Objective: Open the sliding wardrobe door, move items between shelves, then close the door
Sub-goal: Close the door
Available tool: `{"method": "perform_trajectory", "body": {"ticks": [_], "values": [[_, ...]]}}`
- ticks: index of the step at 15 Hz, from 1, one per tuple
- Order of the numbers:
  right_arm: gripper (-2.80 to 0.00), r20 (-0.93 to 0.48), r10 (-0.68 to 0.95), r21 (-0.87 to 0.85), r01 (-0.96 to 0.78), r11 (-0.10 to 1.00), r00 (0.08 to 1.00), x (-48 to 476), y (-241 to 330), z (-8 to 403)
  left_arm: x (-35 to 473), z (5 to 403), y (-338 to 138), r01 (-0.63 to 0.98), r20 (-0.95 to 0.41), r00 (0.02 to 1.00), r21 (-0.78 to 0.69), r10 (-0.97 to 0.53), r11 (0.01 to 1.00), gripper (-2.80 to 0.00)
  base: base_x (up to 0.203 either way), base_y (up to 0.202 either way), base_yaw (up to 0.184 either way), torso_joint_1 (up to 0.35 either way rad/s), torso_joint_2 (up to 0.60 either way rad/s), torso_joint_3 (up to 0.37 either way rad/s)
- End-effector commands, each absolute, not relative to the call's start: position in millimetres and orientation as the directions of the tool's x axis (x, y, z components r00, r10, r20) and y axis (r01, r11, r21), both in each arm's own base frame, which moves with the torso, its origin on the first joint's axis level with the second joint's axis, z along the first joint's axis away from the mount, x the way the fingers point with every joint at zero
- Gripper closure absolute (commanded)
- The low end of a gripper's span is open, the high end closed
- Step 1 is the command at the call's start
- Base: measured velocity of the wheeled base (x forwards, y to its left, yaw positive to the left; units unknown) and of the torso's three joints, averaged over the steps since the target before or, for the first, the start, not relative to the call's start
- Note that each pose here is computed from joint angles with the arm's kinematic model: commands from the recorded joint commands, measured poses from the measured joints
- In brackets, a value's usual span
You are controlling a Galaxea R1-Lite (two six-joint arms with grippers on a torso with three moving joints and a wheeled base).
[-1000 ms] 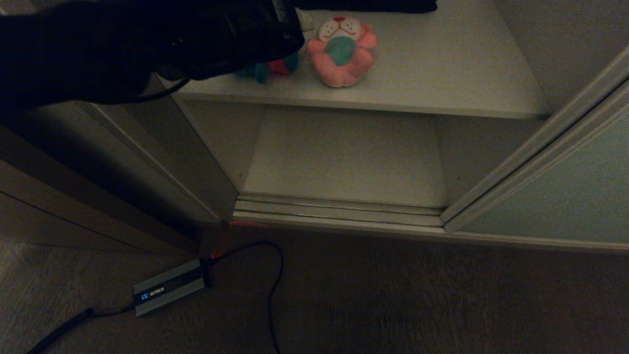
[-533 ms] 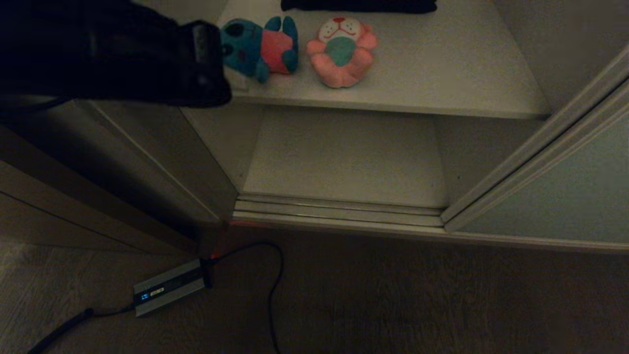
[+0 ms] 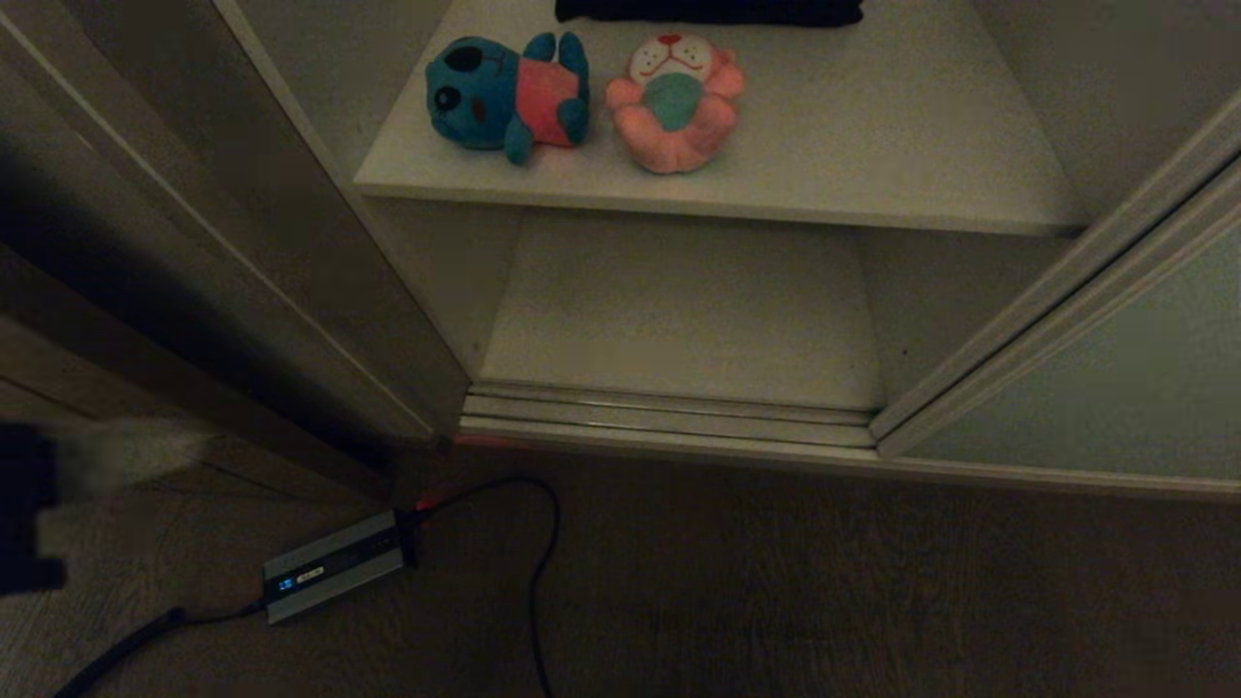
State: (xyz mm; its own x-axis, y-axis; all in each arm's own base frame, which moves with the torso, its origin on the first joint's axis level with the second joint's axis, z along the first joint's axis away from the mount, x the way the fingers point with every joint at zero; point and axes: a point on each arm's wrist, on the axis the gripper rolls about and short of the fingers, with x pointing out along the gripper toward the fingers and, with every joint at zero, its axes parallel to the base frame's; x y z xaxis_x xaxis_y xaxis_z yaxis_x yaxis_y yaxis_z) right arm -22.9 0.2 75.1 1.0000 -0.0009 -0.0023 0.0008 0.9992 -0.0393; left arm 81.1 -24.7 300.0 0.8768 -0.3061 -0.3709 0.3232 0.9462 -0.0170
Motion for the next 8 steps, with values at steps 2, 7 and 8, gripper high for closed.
{"method": "perform_trajectory", "body": {"ticks": [2, 7, 8], "values": [[0.0, -0.006, 0.0, -0.04, 0.0, 0.999, 1.0, -22.6, 0.2, 74.3, -2.7, 265.3, -2.0, 0.18, -0.261, 0.949, -0.018, -0.179, 0.983, 0.0, 0.0, 0.0, 0.0, 0.0, 0.0, 0.0], [0.0, -0.006, 0.0, -0.04, 0.0, 0.999, 1.0, -22.6, 0.2, 74.3, -29.2, 169.1, -2.9, 0.02, -0.217, 0.976, 0.051, -0.008, 0.998, 0.0, 0.0, 0.0, 0.0, 0.0, 0.0, 0.0], [0.0, -0.005, 0.0, -0.04, 0.0, 0.999, 1.0, -22.6, 0.2, 74.3, -24.9, 159.4, -2.5, -0.003, -0.22, 0.975, 0.055, 0.015, 0.998, 0.0, 0.0, 0.0, 0.0, 0.0, 0.0, 0.0]]}}
